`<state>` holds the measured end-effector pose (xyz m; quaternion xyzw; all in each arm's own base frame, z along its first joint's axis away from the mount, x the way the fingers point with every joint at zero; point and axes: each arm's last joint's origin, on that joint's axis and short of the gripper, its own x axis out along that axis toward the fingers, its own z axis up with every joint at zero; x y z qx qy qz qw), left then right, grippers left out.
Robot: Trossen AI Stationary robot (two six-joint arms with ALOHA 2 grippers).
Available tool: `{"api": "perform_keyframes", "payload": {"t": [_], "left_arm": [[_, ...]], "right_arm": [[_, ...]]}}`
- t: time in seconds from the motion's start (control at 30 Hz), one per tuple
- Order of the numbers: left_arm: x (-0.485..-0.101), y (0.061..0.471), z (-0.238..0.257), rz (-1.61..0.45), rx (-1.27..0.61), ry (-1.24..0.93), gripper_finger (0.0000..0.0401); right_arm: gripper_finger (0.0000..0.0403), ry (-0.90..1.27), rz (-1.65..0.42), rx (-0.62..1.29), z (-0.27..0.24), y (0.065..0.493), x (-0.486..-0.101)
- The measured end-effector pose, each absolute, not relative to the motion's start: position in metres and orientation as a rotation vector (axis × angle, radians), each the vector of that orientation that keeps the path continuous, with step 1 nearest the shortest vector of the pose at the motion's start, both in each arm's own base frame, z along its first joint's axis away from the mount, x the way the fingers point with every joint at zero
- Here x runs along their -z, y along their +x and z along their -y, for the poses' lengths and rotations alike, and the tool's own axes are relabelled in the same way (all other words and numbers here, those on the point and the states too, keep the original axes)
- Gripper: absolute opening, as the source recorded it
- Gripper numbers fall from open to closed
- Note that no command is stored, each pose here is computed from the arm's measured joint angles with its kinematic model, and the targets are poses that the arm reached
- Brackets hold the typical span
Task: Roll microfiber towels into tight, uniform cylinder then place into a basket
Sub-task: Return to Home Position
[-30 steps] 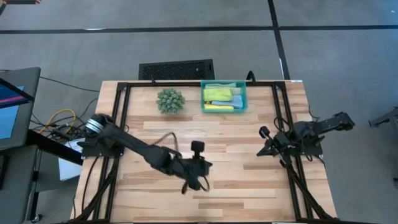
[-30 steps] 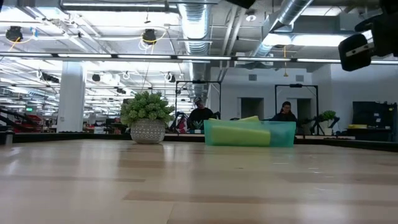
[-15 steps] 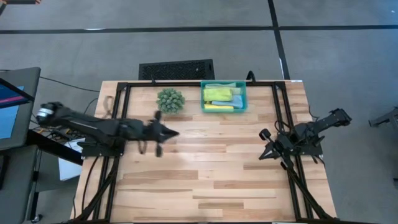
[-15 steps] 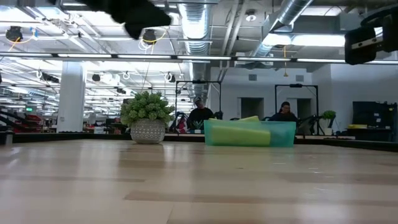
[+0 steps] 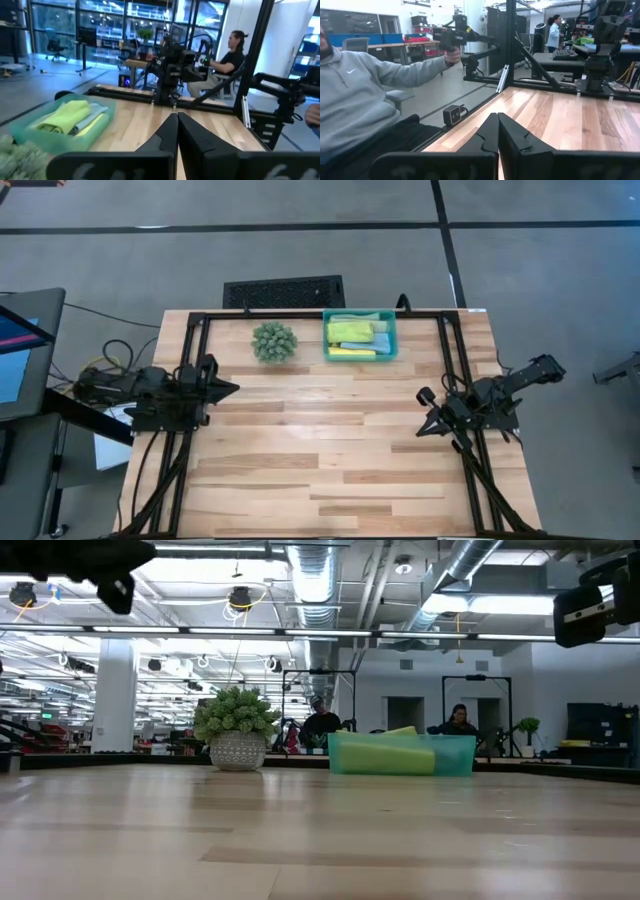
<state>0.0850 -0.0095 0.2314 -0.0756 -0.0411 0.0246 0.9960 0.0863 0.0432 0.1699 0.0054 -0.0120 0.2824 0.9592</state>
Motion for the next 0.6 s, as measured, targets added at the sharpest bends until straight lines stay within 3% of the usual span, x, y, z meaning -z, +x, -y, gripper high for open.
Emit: {"api": "perform_keyframes", "payload": {"t": [0.2, 0.6], "left_arm": [[-0.207, 0.084, 0.01, 0.037, -0.049, -0.117, 0.0], [-0.199, 0.086, 0.008, 0.031, -0.093, -0.045, 0.0]], "right_arm": [[0.0023, 0.001, 0.027, -0.573, -0.043, 0.086, -0.17], [0.0019, -0.025, -0.104, -0.581, -0.041, 0.082, -0.172]]}}
